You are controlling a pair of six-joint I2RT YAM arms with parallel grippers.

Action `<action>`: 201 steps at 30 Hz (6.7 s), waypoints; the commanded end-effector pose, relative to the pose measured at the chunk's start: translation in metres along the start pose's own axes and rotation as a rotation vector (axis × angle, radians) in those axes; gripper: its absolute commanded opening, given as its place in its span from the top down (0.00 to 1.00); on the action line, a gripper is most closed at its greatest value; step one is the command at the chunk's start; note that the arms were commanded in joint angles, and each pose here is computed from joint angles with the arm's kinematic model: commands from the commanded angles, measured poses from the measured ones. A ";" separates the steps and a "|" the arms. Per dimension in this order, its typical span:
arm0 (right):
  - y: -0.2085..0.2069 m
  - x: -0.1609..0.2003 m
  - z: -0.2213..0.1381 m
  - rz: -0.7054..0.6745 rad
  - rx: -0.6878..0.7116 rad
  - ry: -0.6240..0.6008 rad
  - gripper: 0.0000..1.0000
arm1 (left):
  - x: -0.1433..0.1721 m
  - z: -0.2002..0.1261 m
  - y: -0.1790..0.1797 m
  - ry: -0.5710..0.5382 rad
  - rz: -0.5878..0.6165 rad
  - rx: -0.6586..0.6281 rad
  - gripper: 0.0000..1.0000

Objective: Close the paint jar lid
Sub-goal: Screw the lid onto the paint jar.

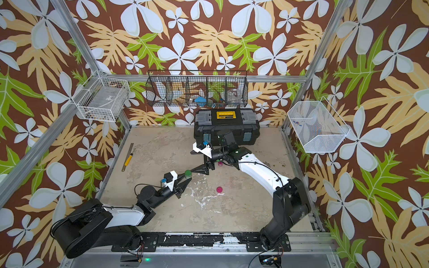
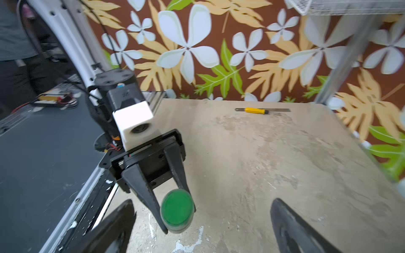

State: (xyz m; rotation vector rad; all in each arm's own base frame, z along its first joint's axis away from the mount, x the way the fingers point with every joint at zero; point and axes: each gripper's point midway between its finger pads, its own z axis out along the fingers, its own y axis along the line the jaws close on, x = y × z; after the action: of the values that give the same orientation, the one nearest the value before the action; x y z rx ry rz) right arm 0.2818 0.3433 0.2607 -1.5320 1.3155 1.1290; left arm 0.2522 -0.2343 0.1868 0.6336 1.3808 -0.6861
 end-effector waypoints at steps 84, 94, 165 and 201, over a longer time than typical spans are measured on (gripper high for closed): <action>0.019 0.029 0.029 0.454 1.043 0.081 0.95 | -0.008 0.000 0.001 -0.029 0.011 -0.009 0.88; 0.029 0.009 0.045 0.416 0.923 0.102 0.51 | -0.007 -0.001 0.002 -0.027 0.012 -0.011 0.88; 0.017 0.031 0.039 -0.019 -0.067 0.172 0.44 | -0.009 -0.002 0.001 -0.030 0.020 -0.012 0.88; 0.016 0.017 0.028 0.334 0.927 0.131 0.87 | -0.006 -0.001 0.003 -0.020 0.017 -0.018 0.88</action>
State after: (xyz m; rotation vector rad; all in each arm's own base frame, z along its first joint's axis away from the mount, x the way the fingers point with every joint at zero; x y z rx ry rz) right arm 0.2490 0.3713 0.2247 -0.9340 1.8454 0.5172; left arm 0.2518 -0.2316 0.1945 0.6190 1.3553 -0.6769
